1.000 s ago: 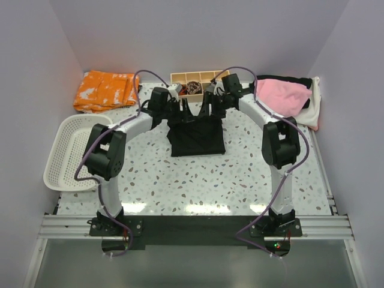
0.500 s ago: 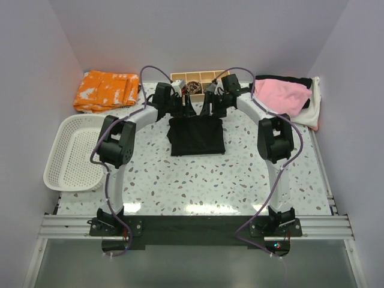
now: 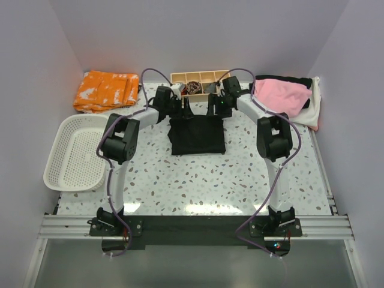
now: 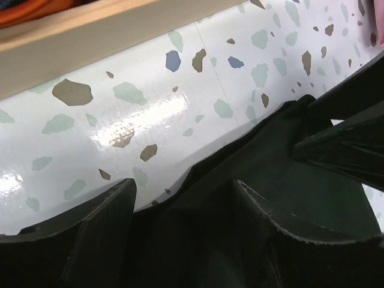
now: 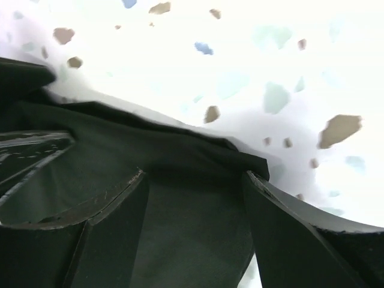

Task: Fold and stack the t-shirts
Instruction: Fold the long partially folded tshirt into a neat square

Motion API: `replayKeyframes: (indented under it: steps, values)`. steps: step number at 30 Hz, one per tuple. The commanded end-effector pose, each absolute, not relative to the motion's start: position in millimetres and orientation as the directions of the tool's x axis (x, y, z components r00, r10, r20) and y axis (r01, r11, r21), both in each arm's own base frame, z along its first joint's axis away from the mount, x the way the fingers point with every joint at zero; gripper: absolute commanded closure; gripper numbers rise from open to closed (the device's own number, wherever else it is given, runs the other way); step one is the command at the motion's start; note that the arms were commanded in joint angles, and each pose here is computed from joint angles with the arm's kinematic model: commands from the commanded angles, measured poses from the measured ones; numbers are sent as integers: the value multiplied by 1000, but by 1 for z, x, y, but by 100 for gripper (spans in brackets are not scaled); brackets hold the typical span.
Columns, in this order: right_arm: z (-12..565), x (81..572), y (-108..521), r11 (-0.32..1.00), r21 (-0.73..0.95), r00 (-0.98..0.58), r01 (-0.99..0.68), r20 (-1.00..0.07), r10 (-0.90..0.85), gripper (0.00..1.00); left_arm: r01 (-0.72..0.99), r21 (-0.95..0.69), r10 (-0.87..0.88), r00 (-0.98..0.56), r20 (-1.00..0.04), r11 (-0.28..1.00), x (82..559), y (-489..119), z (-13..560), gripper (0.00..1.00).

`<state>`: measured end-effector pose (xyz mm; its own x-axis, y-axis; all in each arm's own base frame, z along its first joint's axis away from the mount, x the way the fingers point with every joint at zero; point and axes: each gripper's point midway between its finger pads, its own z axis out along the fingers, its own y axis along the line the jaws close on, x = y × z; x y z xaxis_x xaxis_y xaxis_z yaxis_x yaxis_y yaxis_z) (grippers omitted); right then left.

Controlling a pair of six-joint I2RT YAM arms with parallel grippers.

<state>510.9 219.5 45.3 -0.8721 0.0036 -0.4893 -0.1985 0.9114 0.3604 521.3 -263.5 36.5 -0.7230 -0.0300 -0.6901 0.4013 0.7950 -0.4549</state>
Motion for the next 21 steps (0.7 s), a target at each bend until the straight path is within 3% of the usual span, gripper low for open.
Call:
replayKeyframes:
  steps: [1, 12, 15, 21]
  values:
    - [65, 552, 193, 942, 259, -782, -211, -623, -4, 32, 399, -374, -49, -627, -778, 837, 545, -240, 50, 30]
    - [147, 547, 163, 952, 222, -675, -209, -738, 24, 28, 303, -236, -89, -428, -899, 923, 557, -188, 161, 26]
    - [158, 534, 173, 929, 288, -687, -235, -725, 51, 28, 322, -267, -112, -429, -896, 909, 536, -189, 176, 26]
    - [162, 506, 209, 833, 461, -741, -306, -664, 95, 28, 482, -446, -126, -560, -819, 754, 480, -231, 165, 27]
